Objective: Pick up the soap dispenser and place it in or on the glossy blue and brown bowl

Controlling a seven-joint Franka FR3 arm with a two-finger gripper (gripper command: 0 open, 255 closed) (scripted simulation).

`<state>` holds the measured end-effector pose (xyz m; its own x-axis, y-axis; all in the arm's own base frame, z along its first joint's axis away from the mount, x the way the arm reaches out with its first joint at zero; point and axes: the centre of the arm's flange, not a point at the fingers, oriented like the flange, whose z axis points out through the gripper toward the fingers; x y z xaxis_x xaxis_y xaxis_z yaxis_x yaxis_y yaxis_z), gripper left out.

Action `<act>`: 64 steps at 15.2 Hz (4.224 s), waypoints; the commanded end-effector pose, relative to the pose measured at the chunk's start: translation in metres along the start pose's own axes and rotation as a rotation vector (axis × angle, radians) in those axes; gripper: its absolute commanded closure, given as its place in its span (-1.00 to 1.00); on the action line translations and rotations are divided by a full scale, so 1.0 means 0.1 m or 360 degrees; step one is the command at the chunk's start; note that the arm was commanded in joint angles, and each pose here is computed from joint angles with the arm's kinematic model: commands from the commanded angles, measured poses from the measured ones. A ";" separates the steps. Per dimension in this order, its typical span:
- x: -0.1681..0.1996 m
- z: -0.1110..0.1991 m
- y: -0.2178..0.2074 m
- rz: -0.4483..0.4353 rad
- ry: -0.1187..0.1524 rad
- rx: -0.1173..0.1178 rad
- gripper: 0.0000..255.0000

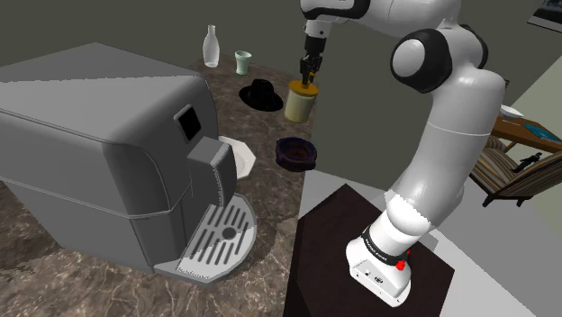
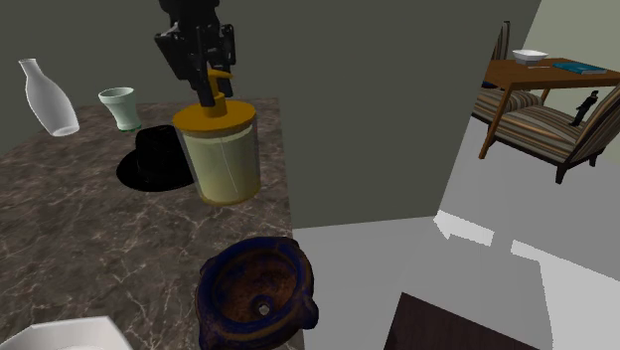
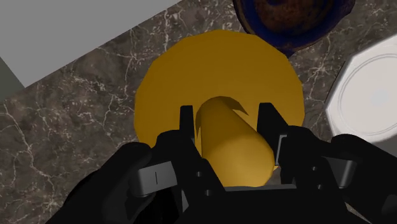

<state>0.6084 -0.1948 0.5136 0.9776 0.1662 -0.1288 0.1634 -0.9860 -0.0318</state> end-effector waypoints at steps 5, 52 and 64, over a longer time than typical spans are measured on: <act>-0.05 -0.32 -0.02 0.0000 0.0001 0.0000 1.00; -1.16 0.55 -1.40 0.0000 0.0001 0.0000 1.00; -1.16 0.42 -1.40 0.0000 0.0001 0.0000 -1.00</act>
<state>0.4654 -0.0763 0.4850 0.9777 0.1662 -0.1280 0.1635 -0.9860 -0.0315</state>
